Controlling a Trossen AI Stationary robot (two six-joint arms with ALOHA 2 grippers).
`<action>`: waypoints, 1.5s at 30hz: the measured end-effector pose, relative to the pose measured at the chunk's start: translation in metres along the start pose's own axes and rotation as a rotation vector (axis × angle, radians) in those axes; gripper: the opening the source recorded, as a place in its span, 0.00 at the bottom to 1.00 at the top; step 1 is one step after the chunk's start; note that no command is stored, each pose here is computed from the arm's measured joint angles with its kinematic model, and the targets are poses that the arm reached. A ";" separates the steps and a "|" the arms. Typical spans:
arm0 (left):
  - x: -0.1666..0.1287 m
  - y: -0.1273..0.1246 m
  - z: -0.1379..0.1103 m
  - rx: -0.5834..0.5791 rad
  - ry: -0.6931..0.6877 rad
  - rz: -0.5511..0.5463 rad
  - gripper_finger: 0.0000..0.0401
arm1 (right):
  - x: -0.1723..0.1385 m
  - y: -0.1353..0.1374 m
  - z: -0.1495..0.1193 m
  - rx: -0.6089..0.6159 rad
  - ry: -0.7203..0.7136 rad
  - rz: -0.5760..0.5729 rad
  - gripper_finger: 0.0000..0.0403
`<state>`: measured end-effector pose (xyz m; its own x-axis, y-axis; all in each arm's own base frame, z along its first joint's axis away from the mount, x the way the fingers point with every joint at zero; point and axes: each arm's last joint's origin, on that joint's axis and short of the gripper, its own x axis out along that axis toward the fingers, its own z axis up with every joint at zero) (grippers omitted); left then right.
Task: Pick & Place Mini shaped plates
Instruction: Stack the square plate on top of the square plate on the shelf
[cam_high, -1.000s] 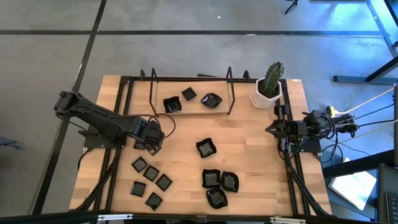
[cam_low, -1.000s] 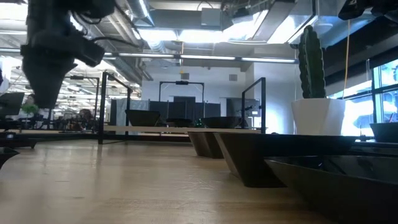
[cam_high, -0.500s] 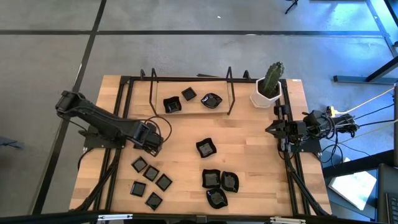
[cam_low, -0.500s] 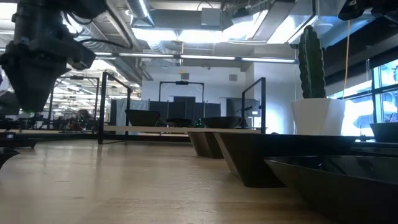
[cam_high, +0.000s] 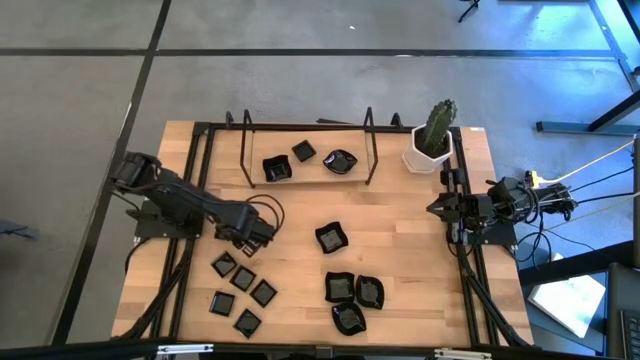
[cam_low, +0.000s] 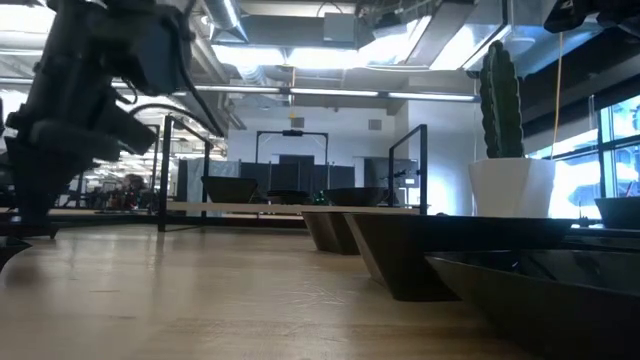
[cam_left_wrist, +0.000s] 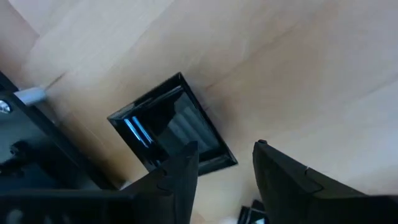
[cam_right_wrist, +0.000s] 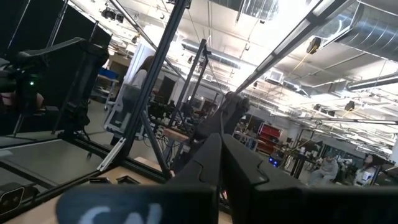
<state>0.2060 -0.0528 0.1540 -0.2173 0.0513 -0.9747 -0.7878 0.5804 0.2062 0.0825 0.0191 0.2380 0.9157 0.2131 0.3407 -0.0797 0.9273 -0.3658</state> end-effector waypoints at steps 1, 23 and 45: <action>0.002 -0.001 0.001 0.006 0.010 0.007 0.36 | 0.000 0.000 0.000 0.000 0.000 0.000 0.04; 0.017 -0.007 0.008 0.078 0.053 0.060 0.27 | 0.000 0.000 0.000 0.002 0.000 0.000 0.04; -0.039 -0.013 -0.001 0.156 -0.083 -0.020 0.01 | 0.000 0.000 0.000 -0.001 0.000 0.000 0.04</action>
<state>0.2243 -0.0639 0.1898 -0.1493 0.1015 -0.9836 -0.6913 0.7005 0.1772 0.0825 0.0191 0.2380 0.9157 0.2131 0.3407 -0.0793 0.9270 -0.3666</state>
